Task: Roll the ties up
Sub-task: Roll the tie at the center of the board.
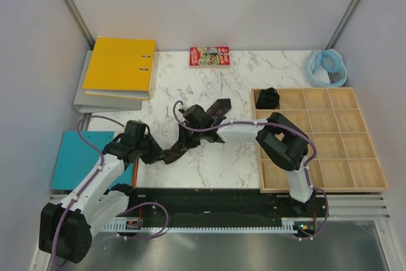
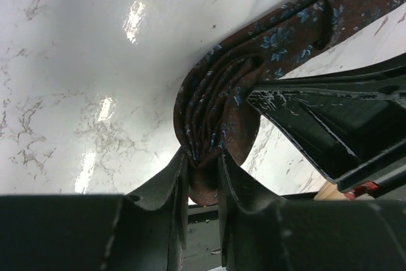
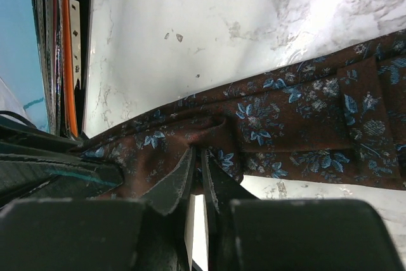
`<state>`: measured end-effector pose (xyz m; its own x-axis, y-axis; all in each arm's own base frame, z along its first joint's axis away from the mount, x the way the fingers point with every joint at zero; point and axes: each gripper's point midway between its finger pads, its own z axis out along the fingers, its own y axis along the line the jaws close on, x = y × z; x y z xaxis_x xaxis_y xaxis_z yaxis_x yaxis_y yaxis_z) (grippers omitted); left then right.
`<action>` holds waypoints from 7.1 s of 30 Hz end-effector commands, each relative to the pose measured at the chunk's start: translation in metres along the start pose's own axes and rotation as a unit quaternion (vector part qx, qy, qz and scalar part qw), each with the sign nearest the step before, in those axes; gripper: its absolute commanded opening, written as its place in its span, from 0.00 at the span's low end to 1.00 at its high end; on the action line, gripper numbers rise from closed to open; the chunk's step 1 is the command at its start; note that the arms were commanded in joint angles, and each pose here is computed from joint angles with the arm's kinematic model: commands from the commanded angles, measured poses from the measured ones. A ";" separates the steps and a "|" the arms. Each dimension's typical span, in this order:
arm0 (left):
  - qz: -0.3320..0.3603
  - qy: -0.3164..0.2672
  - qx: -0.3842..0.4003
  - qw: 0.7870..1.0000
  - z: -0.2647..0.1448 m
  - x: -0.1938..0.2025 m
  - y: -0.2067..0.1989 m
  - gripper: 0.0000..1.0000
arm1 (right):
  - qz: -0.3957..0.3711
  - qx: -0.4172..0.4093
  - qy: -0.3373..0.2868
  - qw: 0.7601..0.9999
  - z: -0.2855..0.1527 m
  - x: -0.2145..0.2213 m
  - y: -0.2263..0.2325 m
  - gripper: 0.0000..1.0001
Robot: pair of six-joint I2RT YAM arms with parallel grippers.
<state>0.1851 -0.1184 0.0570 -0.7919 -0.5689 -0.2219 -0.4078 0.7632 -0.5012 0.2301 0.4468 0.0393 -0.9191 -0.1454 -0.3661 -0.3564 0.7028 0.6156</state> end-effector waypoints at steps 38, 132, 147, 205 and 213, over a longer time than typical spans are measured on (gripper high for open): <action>0.086 0.023 -0.036 0.995 0.002 -0.042 -0.040 0.02 | -0.002 -0.005 0.010 1.000 0.022 0.010 0.023 0.13; 0.057 -0.072 -0.060 0.994 -0.034 -0.121 -0.019 0.58 | -0.152 -0.008 -0.107 0.982 -0.091 -0.023 0.057 0.17; -0.017 -0.093 0.010 0.996 -0.043 -0.070 -0.006 0.57 | -0.124 0.010 -0.061 0.990 -0.032 -0.067 0.064 0.14; 0.014 -0.082 0.037 0.996 0.052 -0.064 0.008 0.64 | -0.064 0.024 0.004 0.998 0.026 -0.049 -0.033 0.11; 0.018 -0.071 0.028 0.997 0.062 -0.066 0.001 0.50 | -0.057 0.026 0.012 0.998 0.035 -0.047 -0.043 0.11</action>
<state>0.2615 -0.0993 0.0267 -0.7223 -0.5955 -0.3517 -0.3374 0.7473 -0.5725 0.2917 0.4598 0.0423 -0.8584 -0.2237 -0.4617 -0.4818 0.6609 0.5754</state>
